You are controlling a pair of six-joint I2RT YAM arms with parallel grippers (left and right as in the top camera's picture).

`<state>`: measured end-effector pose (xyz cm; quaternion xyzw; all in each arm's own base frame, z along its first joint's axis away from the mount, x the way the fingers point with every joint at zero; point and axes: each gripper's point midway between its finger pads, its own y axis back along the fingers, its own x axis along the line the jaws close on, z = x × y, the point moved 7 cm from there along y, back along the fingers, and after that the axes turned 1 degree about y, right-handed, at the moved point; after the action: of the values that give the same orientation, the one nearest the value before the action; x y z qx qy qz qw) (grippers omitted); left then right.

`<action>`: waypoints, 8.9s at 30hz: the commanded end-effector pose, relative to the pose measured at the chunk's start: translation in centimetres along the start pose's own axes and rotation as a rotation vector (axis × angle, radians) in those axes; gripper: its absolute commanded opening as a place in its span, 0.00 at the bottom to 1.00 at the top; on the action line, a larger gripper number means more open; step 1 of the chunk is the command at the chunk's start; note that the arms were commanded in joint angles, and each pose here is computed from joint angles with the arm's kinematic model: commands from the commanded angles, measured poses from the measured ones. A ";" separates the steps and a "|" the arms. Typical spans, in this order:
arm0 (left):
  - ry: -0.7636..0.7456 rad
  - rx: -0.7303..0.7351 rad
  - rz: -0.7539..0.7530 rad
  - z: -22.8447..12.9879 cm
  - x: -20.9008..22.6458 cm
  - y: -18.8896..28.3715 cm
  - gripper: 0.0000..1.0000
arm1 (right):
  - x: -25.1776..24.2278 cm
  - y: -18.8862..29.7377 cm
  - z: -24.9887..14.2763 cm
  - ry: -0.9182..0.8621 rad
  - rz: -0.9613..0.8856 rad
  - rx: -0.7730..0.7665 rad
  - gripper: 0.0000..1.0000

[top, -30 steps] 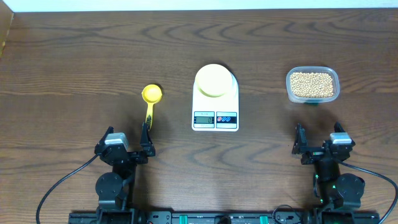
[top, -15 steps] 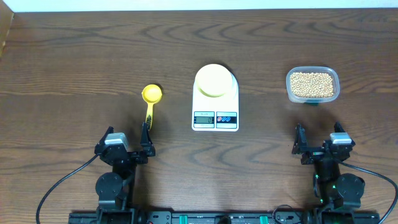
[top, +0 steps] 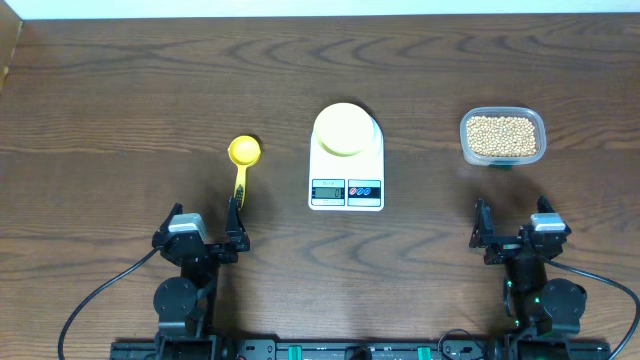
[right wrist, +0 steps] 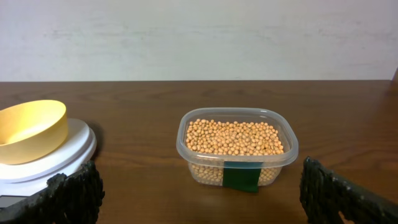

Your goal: Scoop item into bowl and weigh 50g on scale

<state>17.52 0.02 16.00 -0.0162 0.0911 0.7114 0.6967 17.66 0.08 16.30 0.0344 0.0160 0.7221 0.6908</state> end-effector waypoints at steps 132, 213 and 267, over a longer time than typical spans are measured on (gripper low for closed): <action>-0.155 1.202 0.106 6.7 -0.4 -15.6 0.98 | -0.1 0.0 -0.1 -0.009 -0.009 0.002 0.99; -0.209 1.321 0.067 -5.2 1.6 -23.0 0.39 | -0.1 0.0 -0.1 -0.009 -0.009 0.002 0.99; 0.932 0.919 0.762 11.0 -1.1 -10.8 0.07 | -0.1 0.0 0.1 -0.008 -0.009 -0.006 0.99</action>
<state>29.81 0.64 25.29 0.0815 0.6356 0.7068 0.2997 17.66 0.02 16.29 0.0357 0.0153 0.7198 0.6931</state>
